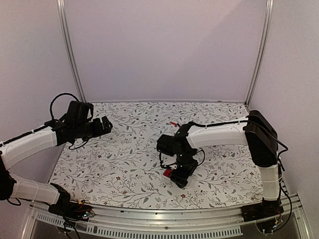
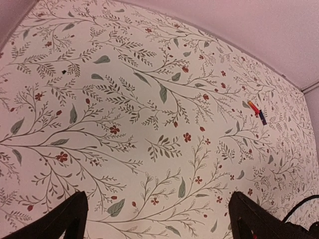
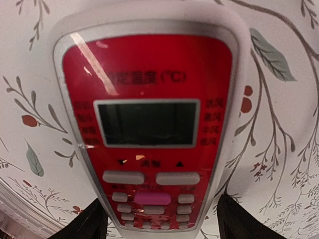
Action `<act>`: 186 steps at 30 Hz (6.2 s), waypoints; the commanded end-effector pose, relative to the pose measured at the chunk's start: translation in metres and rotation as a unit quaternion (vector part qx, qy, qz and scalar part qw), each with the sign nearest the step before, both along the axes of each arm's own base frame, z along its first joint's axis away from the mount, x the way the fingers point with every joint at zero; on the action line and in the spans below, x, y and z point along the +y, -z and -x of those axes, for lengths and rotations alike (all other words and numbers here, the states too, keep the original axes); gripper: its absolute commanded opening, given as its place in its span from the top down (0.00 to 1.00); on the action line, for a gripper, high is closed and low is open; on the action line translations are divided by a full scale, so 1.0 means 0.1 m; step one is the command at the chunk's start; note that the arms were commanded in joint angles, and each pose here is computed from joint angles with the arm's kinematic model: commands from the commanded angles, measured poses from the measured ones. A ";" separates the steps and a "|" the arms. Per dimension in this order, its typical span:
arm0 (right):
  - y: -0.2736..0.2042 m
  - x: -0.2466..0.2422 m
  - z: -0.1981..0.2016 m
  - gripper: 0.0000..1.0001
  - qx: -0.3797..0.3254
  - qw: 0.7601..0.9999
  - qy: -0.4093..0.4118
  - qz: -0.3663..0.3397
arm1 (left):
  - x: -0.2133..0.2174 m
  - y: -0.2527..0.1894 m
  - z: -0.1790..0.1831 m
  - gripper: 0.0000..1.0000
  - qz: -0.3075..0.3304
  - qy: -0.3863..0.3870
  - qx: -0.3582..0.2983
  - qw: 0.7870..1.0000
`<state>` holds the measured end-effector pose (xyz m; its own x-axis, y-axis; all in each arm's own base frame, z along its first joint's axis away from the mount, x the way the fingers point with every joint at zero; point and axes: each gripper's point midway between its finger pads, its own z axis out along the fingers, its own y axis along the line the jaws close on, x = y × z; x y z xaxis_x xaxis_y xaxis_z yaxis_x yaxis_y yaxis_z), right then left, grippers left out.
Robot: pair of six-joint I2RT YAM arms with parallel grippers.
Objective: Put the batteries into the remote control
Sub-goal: Move the remote control to the center of the board, then pick up the remote control from the center of the board, then pass from the right arm to the left, then pass from the left arm to the right, then remove the battery cover from the remote control.
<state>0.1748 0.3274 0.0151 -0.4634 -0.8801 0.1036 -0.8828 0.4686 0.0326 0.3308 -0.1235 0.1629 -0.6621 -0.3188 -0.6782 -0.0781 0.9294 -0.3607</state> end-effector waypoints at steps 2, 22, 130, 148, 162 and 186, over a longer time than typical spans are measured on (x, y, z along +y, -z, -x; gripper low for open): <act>0.06 0.04 -0.04 0.24 0.004 1.000 -0.002 0.025 | 0.01 0.03 0.00 0.01 -0.001 0.003 -0.004 1.000; -0.24 0.53 -0.14 0.58 0.031 0.995 -0.004 -0.097 | -0.04 -0.60 0.21 0.00 0.074 0.050 -0.196 0.977; -3.04 0.29 -0.95 0.65 -0.105 0.777 0.206 -0.585 | -3.09 -0.94 0.83 0.80 -0.152 0.440 -0.281 0.839; -3.01 0.05 -1.08 1.00 -0.079 0.750 0.226 -0.616 | -2.87 -0.97 0.78 0.27 -0.127 0.416 -0.246 0.866; -3.02 -0.12 -1.06 0.99 -0.116 0.736 0.219 -0.630 | -2.29 -1.03 0.71 0.10 0.139 0.300 -0.231 0.915; -3.01 0.00 -0.82 1.00 -0.051 0.703 0.180 -0.686 | -3.03 -0.92 0.85 0.36 0.305 0.381 -0.163 0.858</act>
<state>0.2638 0.3232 0.3068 -0.6366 0.0485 -0.7697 -0.7204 0.3187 0.6160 0.2436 -0.4181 0.2308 -0.6444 -0.1886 -0.7411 0.6530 0.3687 -0.6616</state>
